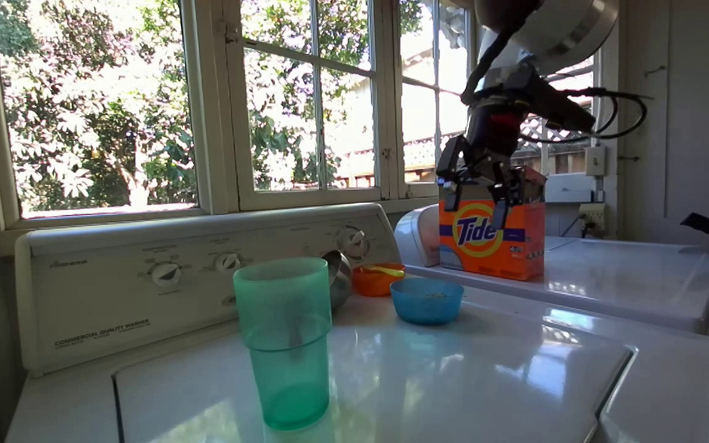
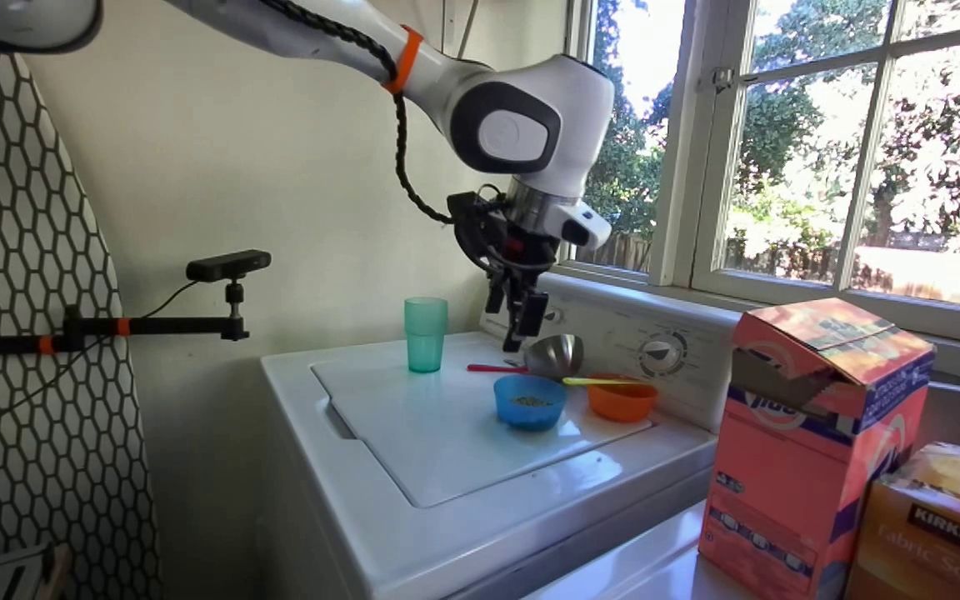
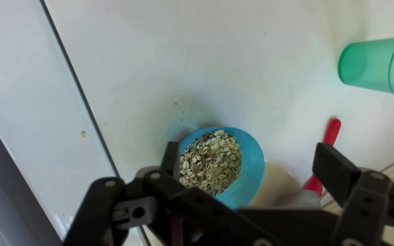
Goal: Pour the contents of the blue bowl into the green cup
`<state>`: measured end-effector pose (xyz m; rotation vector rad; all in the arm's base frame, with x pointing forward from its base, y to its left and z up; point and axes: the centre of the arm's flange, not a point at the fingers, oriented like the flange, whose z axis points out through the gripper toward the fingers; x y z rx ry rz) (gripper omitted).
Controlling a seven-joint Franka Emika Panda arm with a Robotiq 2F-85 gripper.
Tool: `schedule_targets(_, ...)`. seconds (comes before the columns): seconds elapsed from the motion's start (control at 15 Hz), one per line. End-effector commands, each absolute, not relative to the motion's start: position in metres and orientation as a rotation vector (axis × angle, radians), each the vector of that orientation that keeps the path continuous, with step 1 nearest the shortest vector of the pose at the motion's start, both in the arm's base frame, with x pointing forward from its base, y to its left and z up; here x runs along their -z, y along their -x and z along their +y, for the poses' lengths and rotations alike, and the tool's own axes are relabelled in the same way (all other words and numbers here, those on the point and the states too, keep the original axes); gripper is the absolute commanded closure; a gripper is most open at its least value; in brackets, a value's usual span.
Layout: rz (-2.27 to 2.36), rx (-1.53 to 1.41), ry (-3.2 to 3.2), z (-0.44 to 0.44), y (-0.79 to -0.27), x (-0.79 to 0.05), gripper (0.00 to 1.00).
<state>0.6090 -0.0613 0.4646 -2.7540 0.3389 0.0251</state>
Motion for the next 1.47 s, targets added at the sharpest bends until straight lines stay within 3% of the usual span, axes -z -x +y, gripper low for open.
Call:
schedule_targets(0.0, 0.329, -0.066, 2.719, -0.078, -0.667, -0.438, 0.00)
schedule_targets(0.87, 0.169, -0.219, 2.731, -0.100, -0.697, -0.371, 0.00)
schedule_targets(1.07, 0.150, -0.249, 2.740, -0.099, -0.699, -0.365, 0.06)
schedule_targets(1.13, 0.145, -0.256, 2.742, -0.099, -0.699, -0.363, 0.12)
schedule_targets(1.27, 0.144, -0.272, 2.747, -0.099, -0.700, -0.359, 0.14)
schedule_targets(1.33, 0.142, -0.279, 2.749, -0.098, -0.701, -0.357, 0.22)
schedule_targets(1.4, 0.138, -0.285, 2.751, -0.097, -0.702, -0.355, 0.19)
